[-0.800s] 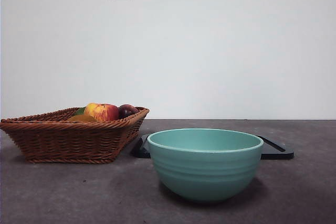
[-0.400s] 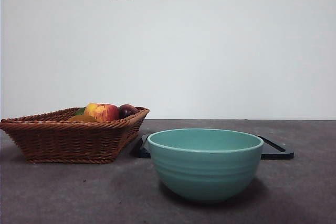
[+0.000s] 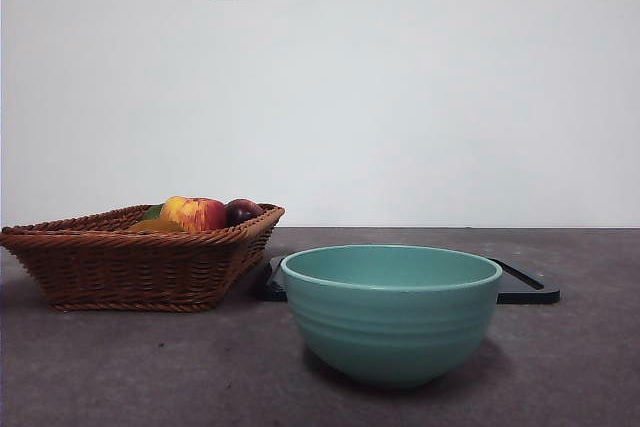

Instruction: Pick up the wifruite, put it on the bowl, pick up the plate, put it on desk

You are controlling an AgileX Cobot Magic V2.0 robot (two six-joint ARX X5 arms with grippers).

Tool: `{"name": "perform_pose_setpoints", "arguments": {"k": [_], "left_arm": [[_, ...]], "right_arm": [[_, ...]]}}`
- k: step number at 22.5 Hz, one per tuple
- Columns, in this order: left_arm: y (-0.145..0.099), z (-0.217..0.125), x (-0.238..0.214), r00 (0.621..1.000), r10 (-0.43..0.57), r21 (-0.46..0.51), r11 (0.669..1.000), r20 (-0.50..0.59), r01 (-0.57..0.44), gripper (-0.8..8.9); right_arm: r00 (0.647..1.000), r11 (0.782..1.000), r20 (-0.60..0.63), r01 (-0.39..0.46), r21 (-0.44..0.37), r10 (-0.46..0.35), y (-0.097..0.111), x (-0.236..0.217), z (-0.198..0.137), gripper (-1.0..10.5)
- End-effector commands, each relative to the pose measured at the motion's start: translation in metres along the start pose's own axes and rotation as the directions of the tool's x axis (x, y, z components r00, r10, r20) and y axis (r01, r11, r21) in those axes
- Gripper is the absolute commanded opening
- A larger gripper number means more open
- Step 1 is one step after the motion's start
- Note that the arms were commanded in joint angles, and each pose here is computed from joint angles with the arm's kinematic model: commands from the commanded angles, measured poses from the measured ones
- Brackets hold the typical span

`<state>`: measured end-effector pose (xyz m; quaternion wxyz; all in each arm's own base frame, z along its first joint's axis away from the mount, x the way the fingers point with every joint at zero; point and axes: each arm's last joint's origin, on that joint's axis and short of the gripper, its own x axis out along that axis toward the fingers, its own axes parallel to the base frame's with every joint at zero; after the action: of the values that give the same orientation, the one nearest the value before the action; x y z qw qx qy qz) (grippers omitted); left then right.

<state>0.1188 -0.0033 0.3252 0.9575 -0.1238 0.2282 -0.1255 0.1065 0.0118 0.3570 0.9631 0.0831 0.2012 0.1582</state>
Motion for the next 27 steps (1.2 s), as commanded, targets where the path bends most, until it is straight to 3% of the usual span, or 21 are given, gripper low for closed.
{"name": "perform_pose_setpoints", "arguments": {"k": [1, 8, 11, 20, 22, 25, 27], "left_arm": [[-0.004, 0.011, 0.001, 0.997, -0.05, 0.058, 0.997, -0.063, 0.053, 0.1], [-0.013, 0.015, 0.006, 0.97, -0.127, 0.085, 0.985, -0.208, 0.147, 0.1], [-0.017, 0.009, 0.006, 0.95, -0.149, 0.104, 0.978, -0.274, 0.183, 0.1], [-0.02, 0.005, 0.005, 0.934, -0.169, 0.115, 0.97, -0.315, 0.214, 0.1], [-0.02, 0.005, 0.005, 0.934, -0.169, 0.115, 0.97, -0.315, 0.214, 0.72], [-0.02, 0.005, 0.006, 0.934, -0.169, 0.104, 0.972, -0.315, 0.211, 3.08], [-0.02, 0.005, 0.005, 0.934, -0.169, 0.103, 0.972, -0.315, 0.211, 4.39]], "right_arm": [[0.996, 0.998, -0.072, -0.059, -0.031, 0.056, 0.002, 0.004, 0.009, 0.1], [0.947, 0.987, -0.287, -0.156, -0.026, 0.143, 0.003, 0.022, 0.008, 0.1], [0.904, 0.977, -0.387, -0.209, -0.035, 0.18, 0.009, 0.029, 0.001, 0.1], [0.865, 0.952, -0.435, -0.3, -0.052, 0.249, 0.021, 0.03, -0.004, 0.1], [0.865, 0.952, -0.435, -0.301, -0.052, 0.249, 0.021, 0.03, -0.004, 0.7], [0.865, 0.953, -0.436, -0.299, -0.048, 0.249, 0.021, 0.03, -0.004, 3.6], [0.865, 0.953, -0.436, -0.299, -0.047, 0.249, 0.021, 0.03, -0.004, 3.8]]}}
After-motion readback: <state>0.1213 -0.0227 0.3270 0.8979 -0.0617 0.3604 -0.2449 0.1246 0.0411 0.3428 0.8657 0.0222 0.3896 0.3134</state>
